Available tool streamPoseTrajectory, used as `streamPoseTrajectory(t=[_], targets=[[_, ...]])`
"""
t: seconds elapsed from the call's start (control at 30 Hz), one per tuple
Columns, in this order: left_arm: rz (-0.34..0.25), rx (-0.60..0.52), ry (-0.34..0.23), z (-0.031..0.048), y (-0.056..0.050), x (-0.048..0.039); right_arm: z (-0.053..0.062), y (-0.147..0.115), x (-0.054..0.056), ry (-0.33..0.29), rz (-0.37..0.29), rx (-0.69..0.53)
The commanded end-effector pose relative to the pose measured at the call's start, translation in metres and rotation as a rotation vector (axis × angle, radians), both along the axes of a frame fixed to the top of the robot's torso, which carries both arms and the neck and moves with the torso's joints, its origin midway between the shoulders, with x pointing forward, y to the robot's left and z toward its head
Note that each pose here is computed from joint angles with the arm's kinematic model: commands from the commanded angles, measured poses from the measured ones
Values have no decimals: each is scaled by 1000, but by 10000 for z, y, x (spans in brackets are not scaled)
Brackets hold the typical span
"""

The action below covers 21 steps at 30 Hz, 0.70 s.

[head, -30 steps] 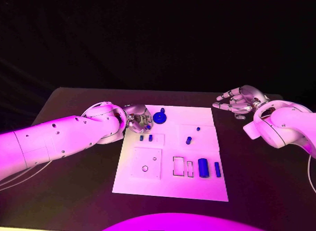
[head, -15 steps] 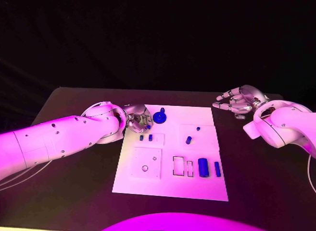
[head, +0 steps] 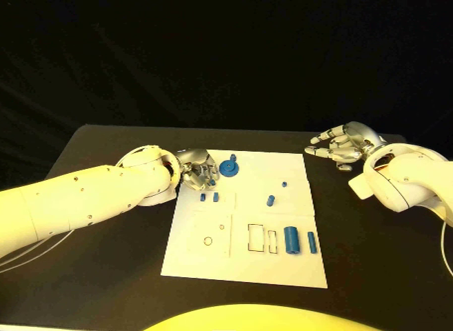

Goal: Assemble the parts on the task board

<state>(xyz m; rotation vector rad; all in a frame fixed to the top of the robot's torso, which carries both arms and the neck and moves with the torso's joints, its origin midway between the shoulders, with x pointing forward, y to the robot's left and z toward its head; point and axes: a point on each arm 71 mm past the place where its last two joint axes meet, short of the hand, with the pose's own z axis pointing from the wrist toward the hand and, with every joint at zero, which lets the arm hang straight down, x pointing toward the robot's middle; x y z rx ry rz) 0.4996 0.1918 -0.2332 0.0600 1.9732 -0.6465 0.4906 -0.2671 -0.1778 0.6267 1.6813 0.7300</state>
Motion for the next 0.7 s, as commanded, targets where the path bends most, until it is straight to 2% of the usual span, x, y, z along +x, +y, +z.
streamPoseTrajectory(t=[0.03, 0.43, 0.7], targets=[[-4, -6, 12, -1, -9, -6, 2, 6, -2, -7, 12, -2], [-5, -18, 9, 6, 3, -11, 1, 1, -2, -8, 11, -2], [-8, -16, 21, 7, 59, -33, -1, -25, 10, -10, 4, -5]])
